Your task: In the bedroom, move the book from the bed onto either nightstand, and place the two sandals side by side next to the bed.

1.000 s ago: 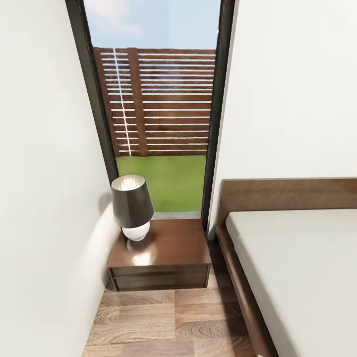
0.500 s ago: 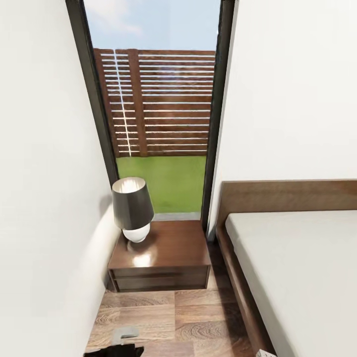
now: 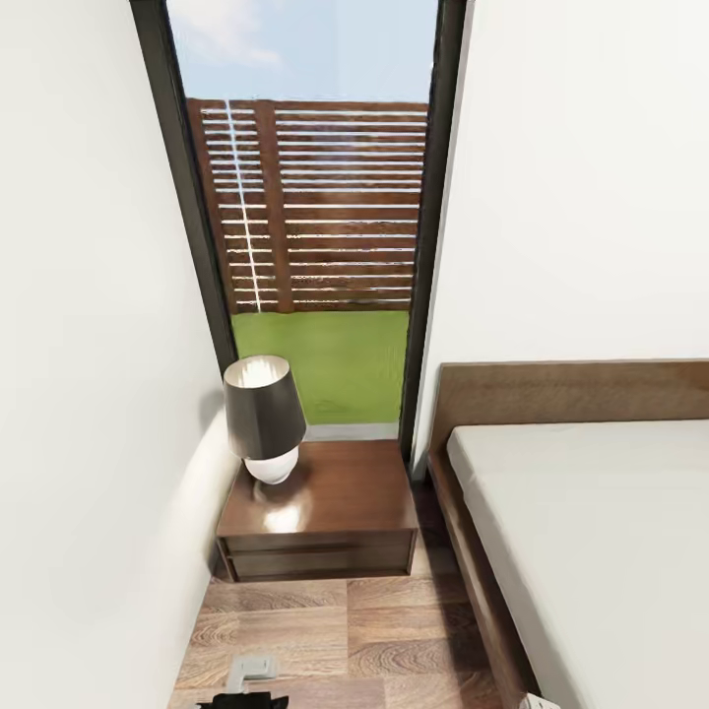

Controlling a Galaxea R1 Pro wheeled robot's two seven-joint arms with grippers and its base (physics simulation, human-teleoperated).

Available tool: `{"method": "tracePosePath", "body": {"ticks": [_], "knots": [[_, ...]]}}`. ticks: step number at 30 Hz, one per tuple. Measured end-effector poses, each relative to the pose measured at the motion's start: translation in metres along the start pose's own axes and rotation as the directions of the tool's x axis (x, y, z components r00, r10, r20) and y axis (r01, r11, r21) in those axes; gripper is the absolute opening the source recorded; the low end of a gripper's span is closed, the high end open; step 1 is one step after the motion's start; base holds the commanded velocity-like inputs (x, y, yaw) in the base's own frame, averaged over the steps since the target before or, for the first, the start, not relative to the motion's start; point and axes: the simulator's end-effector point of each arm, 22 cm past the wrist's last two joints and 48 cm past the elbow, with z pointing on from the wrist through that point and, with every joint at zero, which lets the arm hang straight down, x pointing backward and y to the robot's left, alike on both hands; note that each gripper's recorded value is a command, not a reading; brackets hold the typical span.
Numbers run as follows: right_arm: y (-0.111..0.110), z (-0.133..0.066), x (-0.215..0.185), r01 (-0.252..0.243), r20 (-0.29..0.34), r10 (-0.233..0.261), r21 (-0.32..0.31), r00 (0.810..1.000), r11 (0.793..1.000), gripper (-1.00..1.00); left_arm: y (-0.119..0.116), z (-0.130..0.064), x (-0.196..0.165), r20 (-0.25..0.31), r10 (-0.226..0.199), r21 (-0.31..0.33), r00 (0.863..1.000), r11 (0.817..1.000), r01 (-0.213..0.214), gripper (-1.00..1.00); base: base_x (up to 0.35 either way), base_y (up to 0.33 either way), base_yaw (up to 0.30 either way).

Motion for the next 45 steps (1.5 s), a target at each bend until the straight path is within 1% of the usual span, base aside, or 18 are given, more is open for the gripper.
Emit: {"method": "tracePosePath", "body": {"ticks": [1, 3, 4, 5, 6, 8, 12, 21, 45], "knots": [[0.003, -0.003, -0.001, 0.001, 0.002, -0.001, -0.024, 1.0, 1.0, 1.0, 0.0, -0.001, 0.001, -0.001, 0.0, -0.001, 1.0, 1.0, 0.0, 1.0, 0.0, 0.0, 0.0], [0.019, -0.009, -0.002, 0.003, 0.003, -0.002, -0.109, 1.0, 0.994, 1.0, 0.0, -0.003, 0.001, -0.002, 0.001, 0.0, 1.0, 1.0, -0.001, 1.0, 0.0, 0.0, 0.0], [0.027, -0.013, -0.004, 0.004, 0.007, -0.003, -0.156, 1.0, 0.988, 1.0, -0.001, -0.005, 0.001, -0.003, 0.002, 0.0, 1.0, 1.0, -0.002, 1.0, 0.0, 0.0, 0.0], [0.031, -0.016, -0.005, 0.007, 0.01, -0.005, -0.178, 1.0, 0.984, 1.0, -0.001, -0.006, 0.001, -0.003, 0.002, 0.0, 1.0, 1.0, -0.002, 1.0, 0.0, 0.0, 0.0], [0.039, -0.02, -0.008, 0.016, 0.024, -0.011, -0.22, 1.0, 0.975, 1.0, -0.001, -0.007, 0.001, -0.003, 0.002, 0.0, 1.0, 1.0, -0.002, 1.0, 0.0, 0.0, 0.0], [0.045, -0.025, -0.012, 0.03, 0.044, -0.02, -0.247, 0.999, 0.968, 1.0, -0.002, -0.009, 0.001, -0.004, 0.002, 0.0, 1.0, 1.0, -0.002, 1.0, 0.0, 0.0, 0.0], [0.048, -0.031, -0.015, 0.038, 0.054, -0.025, -0.256, 0.998, 0.966, 1.0, -0.003, -0.014, 0.0, -0.005, 0.002, 0.0, 1.0, 1.0, -0.002, 1.0, 0.0, 0.0, 0.0], [0.052, -0.04, -0.017, 0.034, 0.06, -0.019, -0.259, 0.998, 0.965, 1.0, -0.006, -0.023, 0.0, -0.007, 0.002, 0.0, 1.0, 1.0, -0.002, 1.0, 0.0, 0.0, 0.0], [0.061, -0.064, -0.015, 0.035, 0.057, -0.021, -0.258, 0.998, 0.965, 1.0, -0.013, -0.047, -0.003, -0.008, 0.002, 0.0, 1.0, 1.0, -0.002, 1.0, 0.0, 0.0, 0.0]]}}
